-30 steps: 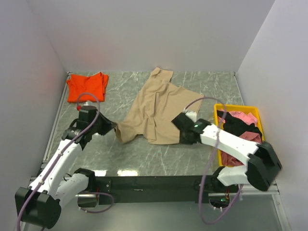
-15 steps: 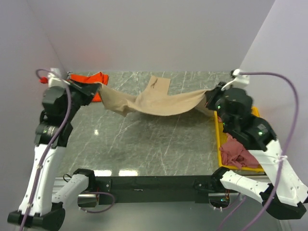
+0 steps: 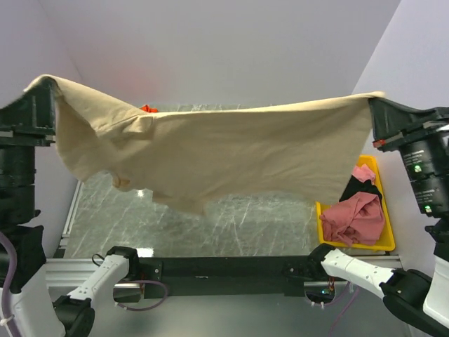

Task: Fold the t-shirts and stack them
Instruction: Flatten the tshirt out

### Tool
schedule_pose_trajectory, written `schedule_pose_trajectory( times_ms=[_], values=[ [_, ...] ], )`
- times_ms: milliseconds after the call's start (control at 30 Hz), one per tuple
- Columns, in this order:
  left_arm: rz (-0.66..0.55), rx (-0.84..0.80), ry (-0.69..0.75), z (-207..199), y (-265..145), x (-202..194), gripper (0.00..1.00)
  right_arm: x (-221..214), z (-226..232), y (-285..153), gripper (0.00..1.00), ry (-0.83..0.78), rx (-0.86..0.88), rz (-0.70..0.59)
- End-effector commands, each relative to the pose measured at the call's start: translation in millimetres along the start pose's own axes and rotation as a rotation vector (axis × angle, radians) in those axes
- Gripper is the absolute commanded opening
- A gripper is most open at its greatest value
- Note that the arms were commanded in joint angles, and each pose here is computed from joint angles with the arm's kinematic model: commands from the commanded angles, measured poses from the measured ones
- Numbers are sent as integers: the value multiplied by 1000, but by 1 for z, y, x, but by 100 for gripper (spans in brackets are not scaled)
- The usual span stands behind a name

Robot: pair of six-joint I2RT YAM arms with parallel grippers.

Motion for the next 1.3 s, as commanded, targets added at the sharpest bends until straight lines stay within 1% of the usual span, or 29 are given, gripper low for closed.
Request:
schedule_pose_trajectory(
  times_ms=[0,133,233,267,333,367,400,433,467,500,533,567,600,633,667,700,733,767,800,833,867,900,933,967,1000,1033,1100,1133,1267],
  values=[
    [-14,62,91,11,31,-3,1,-1,0,17,0,-82,-37,-12],
    [-20,132,128,23,61,-10,1,-16,-4,41,0,-112,-149,13],
    [29,187,144,45,95,-37,1,-44,-12,70,0,-153,-267,58],
    [73,230,154,63,112,-57,1,-58,-16,80,0,-167,-284,91],
    [99,249,174,82,133,-79,1,-83,-31,107,0,-153,-309,148],
    [159,301,190,110,148,-110,1,-108,-41,118,0,-162,-323,207],
    [186,297,204,121,156,-125,1,-124,-48,135,0,-153,-329,215],
    [191,277,219,132,166,-138,1,-142,-53,145,0,-146,-303,266],
    [279,293,230,161,176,-176,1,-164,-69,153,0,-150,-326,322],
    [312,290,246,175,182,-192,1,-189,-77,171,0,-145,-322,366],
    [329,302,241,192,189,-210,1,-214,-89,177,0,-138,-337,420],
    [394,350,249,224,198,-245,0,-231,-95,185,0,-113,-312,466],
    [444,342,252,239,202,-265,0,-258,-115,200,0,-91,-350,519],
    [463,341,261,250,210,-279,1,-273,-127,207,0,-74,-371,550],
    [541,389,260,287,214,-320,0,-287,-135,215,0,-57,-371,586],
    [593,380,254,302,216,-340,1,-318,-158,227,0,-44,-411,650],
    [592,369,254,308,229,-349,1,-326,-165,239,0,-27,-407,663],
    [665,423,248,348,225,-391,1,-338,-172,249,0,-13,-406,686],
    [685,417,241,361,228,-406,0,-375,-191,255,0,-1,-434,786],
    [671,388,221,362,243,-411,1,-372,-193,271,0,-4,-428,769],
    [733,420,214,393,234,-445,0,-383,-201,278,0,-16,-434,788],
    [737,411,212,401,236,-455,0,-411,-215,282,0,-21,-464,849],
    [721,397,198,401,244,-457,1,-404,-218,297,0,-27,-465,818],
    [746,406,197,417,238,-475,1,-409,-223,302,0,-34,-476,825],
    [722,383,197,419,241,-478,1,-428,-234,304,0,-50,-485,861],
    [707,388,196,425,240,-483,1,-424,-237,314,0,-50,-468,834],
    [683,389,203,434,237,-490,1,-436,-246,322,0,-53,-454,825],
    [666,387,198,435,240,-490,1,-434,-249,327,0,-50,-444,809],
    [675,390,190,441,237,-497,1,-438,-260,332,0,-49,-456,783]
  ],
)
Point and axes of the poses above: each gripper's point midway between its finger pads, its own y axis out along the fingers, its own z axis along the line the jaws close on, x = y × z, the point moved 8 cm from there along -y, back along the fingers, and after that the axes turned 3 degrees about y, right-handed, at the moved point
